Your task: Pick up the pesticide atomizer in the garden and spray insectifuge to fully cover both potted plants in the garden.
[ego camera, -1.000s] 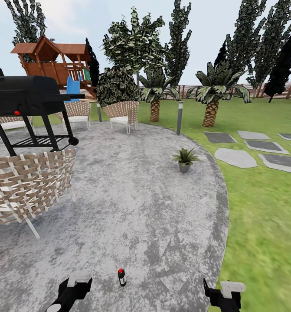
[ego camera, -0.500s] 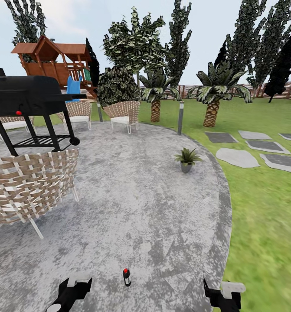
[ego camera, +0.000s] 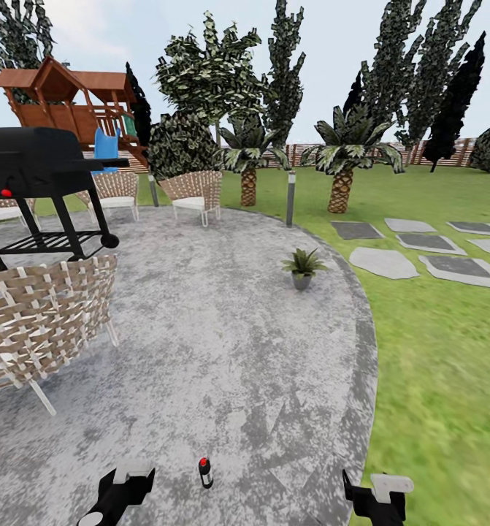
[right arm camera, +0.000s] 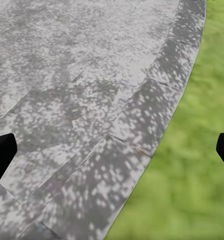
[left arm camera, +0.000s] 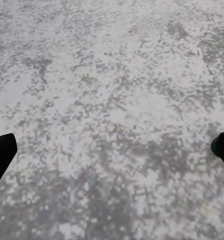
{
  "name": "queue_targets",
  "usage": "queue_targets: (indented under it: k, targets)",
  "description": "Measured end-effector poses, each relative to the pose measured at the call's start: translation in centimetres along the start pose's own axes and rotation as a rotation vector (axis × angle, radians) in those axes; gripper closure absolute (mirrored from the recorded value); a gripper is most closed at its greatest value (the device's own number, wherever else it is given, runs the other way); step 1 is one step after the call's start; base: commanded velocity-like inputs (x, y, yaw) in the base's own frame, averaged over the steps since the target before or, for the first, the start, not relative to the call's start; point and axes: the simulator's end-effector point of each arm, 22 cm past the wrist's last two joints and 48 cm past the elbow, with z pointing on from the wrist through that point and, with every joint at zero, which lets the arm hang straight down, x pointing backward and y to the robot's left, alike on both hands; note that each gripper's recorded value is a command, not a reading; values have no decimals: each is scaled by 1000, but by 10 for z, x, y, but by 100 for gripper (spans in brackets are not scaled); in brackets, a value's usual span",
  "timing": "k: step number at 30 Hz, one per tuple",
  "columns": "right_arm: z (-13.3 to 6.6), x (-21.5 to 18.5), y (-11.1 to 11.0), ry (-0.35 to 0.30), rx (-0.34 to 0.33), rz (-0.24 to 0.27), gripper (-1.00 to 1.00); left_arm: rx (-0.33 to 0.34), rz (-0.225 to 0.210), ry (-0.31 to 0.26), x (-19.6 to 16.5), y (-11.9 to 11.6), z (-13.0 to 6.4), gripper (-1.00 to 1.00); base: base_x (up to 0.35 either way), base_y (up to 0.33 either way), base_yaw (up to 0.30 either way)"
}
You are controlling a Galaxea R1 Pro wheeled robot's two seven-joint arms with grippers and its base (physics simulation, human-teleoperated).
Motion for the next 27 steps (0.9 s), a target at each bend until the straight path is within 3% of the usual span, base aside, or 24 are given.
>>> queue_targets:
  k: [14,27]
  targets:
    - [0,0,0,0,0,0,-100,-1,-1,-1,0,0,0,-100,62,24,-9]
    - [0,2,0,5,0,0,-100,0,0,0,0,0,0,-100,1,4,-235]
